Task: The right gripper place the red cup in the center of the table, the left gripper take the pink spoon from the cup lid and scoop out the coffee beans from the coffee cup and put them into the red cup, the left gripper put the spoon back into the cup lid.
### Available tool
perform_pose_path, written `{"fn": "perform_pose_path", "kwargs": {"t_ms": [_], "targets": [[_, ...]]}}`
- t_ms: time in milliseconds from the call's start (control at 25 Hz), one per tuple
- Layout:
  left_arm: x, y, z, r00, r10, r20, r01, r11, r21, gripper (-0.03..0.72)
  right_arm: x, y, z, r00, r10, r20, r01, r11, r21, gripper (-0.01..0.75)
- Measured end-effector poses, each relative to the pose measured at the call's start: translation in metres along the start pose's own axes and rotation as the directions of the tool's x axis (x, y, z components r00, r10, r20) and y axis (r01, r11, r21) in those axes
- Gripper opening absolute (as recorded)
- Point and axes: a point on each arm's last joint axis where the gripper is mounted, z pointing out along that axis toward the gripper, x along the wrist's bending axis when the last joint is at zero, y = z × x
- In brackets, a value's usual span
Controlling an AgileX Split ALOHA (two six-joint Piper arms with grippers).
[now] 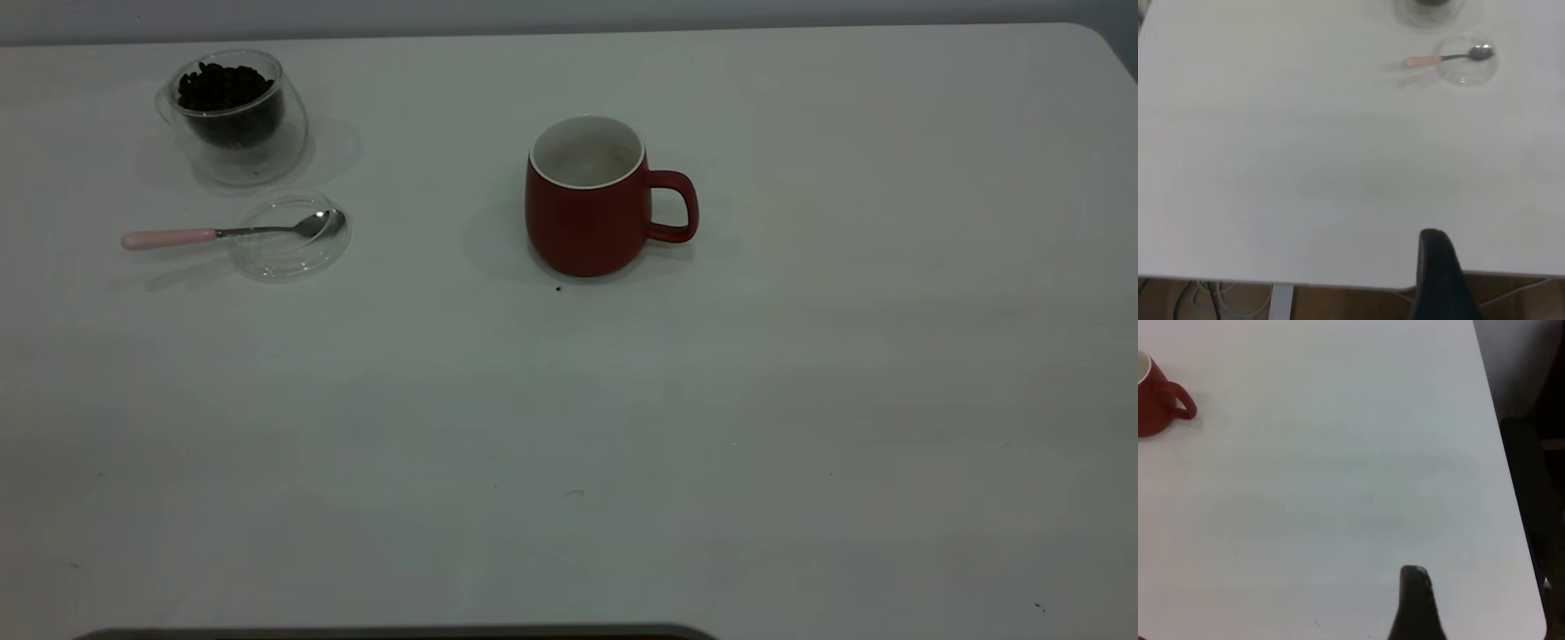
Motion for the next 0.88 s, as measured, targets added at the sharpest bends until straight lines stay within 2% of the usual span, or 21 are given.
{"fn": "perform_pose_path", "kwargs": {"t_ms": [880], "targets": [[0.0009, 0.0001, 0.0001, 1.0, 0.018, 0.017, -0.018, 1.0, -0.001, 0.505, 0.0, 0.0, 0.0, 1.0, 0.0, 0.0, 0.0, 1.0, 0.0, 0.588]]}}
